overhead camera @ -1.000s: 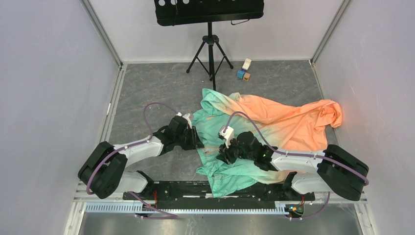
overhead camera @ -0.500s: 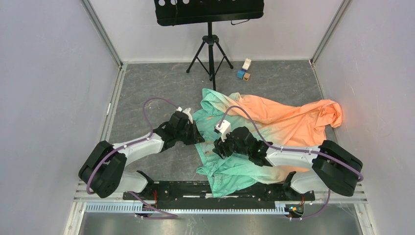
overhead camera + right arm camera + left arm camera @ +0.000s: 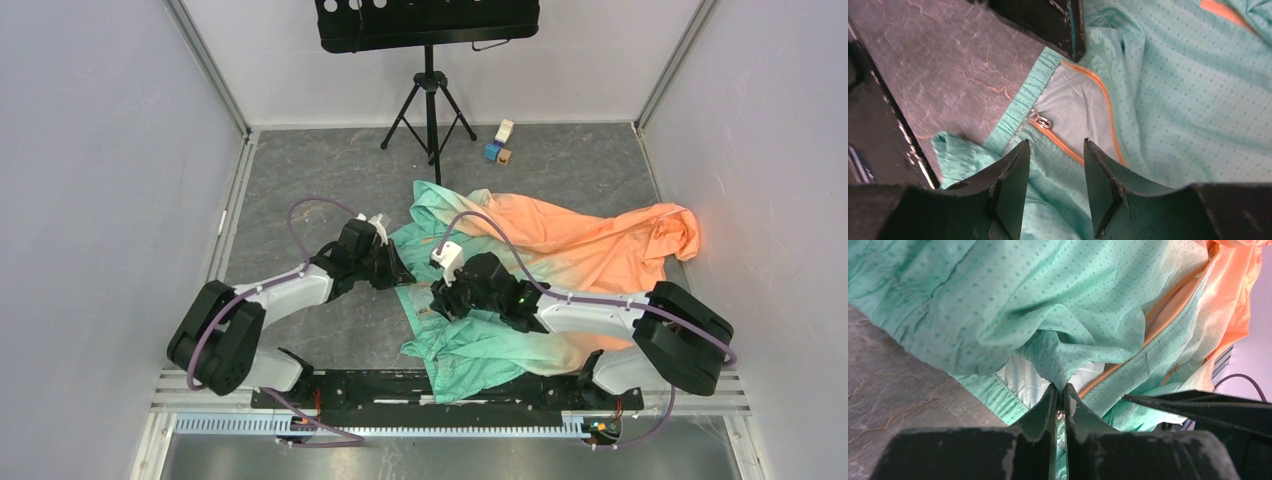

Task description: Zip up the jacket

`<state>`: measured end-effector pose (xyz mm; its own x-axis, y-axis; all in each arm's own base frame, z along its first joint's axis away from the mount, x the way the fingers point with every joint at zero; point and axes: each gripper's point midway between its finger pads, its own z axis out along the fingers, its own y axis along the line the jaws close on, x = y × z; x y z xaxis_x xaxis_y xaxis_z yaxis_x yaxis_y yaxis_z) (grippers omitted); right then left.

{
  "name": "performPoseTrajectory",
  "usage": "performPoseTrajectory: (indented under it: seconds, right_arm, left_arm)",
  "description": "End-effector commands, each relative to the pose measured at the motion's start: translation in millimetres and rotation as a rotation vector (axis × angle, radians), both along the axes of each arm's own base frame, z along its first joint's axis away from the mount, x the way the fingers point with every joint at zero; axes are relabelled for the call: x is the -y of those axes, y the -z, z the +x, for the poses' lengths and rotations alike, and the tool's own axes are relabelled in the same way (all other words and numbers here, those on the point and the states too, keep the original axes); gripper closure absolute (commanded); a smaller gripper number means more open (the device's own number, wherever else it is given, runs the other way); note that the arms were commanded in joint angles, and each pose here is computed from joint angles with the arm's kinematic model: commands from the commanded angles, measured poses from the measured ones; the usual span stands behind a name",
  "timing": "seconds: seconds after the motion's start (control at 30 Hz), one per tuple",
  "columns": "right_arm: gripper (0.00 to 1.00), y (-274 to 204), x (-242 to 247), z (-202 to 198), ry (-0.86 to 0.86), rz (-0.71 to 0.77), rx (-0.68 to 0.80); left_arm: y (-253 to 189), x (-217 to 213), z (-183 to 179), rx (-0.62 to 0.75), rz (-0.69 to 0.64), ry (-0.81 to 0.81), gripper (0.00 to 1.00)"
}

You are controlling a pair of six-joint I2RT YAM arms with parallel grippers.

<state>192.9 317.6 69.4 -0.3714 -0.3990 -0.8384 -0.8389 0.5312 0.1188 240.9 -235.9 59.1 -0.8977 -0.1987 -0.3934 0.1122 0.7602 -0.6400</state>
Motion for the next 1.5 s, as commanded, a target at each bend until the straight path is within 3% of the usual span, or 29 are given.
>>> performPoseTrajectory:
  seconds: [0.0, 0.13, 0.5, 0.7, 0.8, 1.2, 1.27, 1.4, 1.47]
  right_arm:
    - [0.48, -6.2, -4.6, 3.6, 0.213, 0.013, -0.114]
    - [0.41, 2.5, -11.8, -8.1, 0.249, -0.066, -0.080]
    - [0.43, 30.9, -18.2, -11.4, 0.138, -0.203, 0.039]
    - [0.43, 38.0, -24.1, -24.0, 0.098, -0.170, 0.025]
    - [0.49, 45.6, -23.6, -25.9, 0.112, -0.152, 0.008]
    - [0.98, 21.7, -27.9, -15.7, 0.142, -0.070, 0.073]
    - [1.00, 9.7, -29.5, -13.5, 0.145, -0.040, 0.092]
    - [1.00, -10.8, -29.0, -11.9, 0.148, 0.012, 0.122]
    - [1.00, -18.4, -27.6, -11.9, 0.154, 0.041, 0.131]
  left_arm:
    - [-12.5, 18.5, 16.5, 0.003, -0.078, 0.004, 0.89]
    - [-5.9, 20.0, 19.3, -0.013, -0.074, -0.002, 0.89]
    - [-7.6, 16.5, 19.0, -0.006, -0.065, -0.018, 0.89]
    - [-6.1, 14.6, 18.5, -0.007, -0.051, -0.015, 0.87]
    - [-4.7, 15.3, 18.4, -0.009, -0.057, -0.016, 0.87]
    - [-14.8, 11.7, 18.4, 0.020, -0.043, -0.011, 0.83]
    - [-18.5, 11.2, 18.1, 0.027, -0.045, -0.013, 0.80]
    - [-31.5, 9.1, 18.7, 0.056, -0.054, -0.021, 0.64]
    - [-35.9, 6.7, 15.4, 0.052, -0.057, -0.025, 0.52]
